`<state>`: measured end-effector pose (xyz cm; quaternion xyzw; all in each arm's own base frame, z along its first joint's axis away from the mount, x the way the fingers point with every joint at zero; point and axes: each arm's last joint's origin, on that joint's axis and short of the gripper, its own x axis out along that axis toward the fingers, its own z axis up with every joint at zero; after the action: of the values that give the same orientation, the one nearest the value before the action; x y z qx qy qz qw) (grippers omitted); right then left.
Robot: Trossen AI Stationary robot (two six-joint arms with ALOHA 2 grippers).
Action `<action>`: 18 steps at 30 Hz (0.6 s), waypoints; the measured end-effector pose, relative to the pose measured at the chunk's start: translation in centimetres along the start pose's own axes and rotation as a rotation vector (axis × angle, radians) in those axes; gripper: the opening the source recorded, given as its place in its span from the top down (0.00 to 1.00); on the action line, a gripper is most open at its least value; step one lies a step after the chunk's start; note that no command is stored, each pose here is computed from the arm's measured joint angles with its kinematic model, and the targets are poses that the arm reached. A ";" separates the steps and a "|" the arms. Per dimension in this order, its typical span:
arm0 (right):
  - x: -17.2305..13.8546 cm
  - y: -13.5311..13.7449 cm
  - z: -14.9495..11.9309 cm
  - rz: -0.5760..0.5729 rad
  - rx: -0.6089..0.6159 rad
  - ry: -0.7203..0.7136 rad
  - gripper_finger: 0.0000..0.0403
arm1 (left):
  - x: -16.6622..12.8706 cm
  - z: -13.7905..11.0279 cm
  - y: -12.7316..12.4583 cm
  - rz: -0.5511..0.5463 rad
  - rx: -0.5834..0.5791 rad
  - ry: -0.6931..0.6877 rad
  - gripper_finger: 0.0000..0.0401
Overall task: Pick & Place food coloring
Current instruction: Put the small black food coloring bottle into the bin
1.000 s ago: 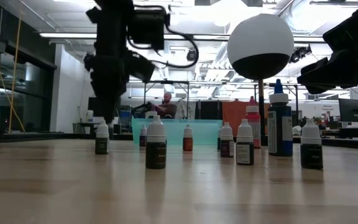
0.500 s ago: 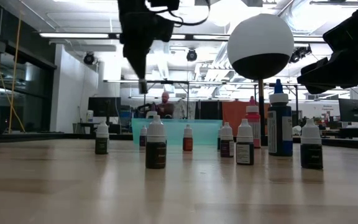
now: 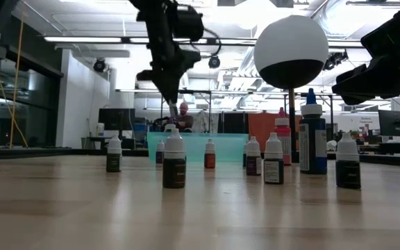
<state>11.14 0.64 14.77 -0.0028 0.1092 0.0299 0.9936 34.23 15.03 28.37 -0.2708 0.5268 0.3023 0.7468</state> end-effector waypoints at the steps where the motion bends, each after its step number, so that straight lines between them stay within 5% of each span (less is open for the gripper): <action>1: 0.0 0.0 0.0 0.000 0.000 0.000 1.00 | 0.5 0.4 0.2 0.005 -0.027 0.007 0.91; 18: 0.0 0.0 0.0 0.000 0.000 0.000 1.00 | 6.9 3.6 3.2 0.117 -0.414 0.019 0.91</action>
<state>11.14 0.65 14.77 -0.0030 0.1092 0.0301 0.9936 35.93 20.97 22.64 -0.3903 0.4751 0.4444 0.6515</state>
